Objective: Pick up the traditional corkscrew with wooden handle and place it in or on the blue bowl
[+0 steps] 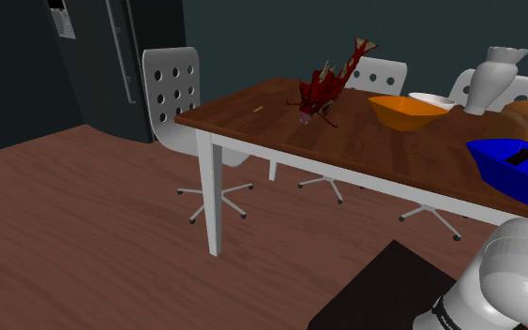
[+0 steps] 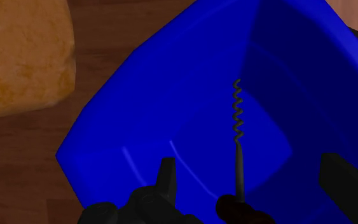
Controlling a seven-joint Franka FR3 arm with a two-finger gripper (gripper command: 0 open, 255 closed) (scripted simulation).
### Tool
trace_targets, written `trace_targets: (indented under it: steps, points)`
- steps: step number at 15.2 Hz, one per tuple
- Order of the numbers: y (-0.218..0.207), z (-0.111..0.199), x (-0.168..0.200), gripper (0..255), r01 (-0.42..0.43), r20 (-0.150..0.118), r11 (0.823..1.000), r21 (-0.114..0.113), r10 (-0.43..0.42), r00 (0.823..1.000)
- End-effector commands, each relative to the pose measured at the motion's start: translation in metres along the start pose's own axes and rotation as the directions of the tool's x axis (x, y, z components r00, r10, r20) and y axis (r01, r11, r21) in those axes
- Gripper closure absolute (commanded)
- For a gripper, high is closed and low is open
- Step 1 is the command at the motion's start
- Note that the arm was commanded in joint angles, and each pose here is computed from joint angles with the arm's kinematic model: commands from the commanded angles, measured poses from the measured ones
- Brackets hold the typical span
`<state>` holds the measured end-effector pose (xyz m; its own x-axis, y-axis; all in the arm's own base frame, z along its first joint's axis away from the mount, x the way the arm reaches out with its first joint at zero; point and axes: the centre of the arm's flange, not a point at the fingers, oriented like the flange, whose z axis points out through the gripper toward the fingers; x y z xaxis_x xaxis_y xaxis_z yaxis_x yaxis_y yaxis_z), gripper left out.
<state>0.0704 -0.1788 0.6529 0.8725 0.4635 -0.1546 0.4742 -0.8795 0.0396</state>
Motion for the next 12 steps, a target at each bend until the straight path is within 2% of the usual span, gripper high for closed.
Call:
trace_targets:
  steps: [1, 4, 12]
  points:
    - [0.000, -0.013, 0.000, 0, 0.000, 0.000, 1.000, 0.000, 0.000, 1.000]
    - [0.000, -0.050, 0.000, 0, 0.000, 0.000, 1.000, 0.000, 0.000, 1.000]
    - [0.000, -0.050, 0.000, 0, 0.000, 0.000, 1.000, 0.000, 0.000, 1.000]
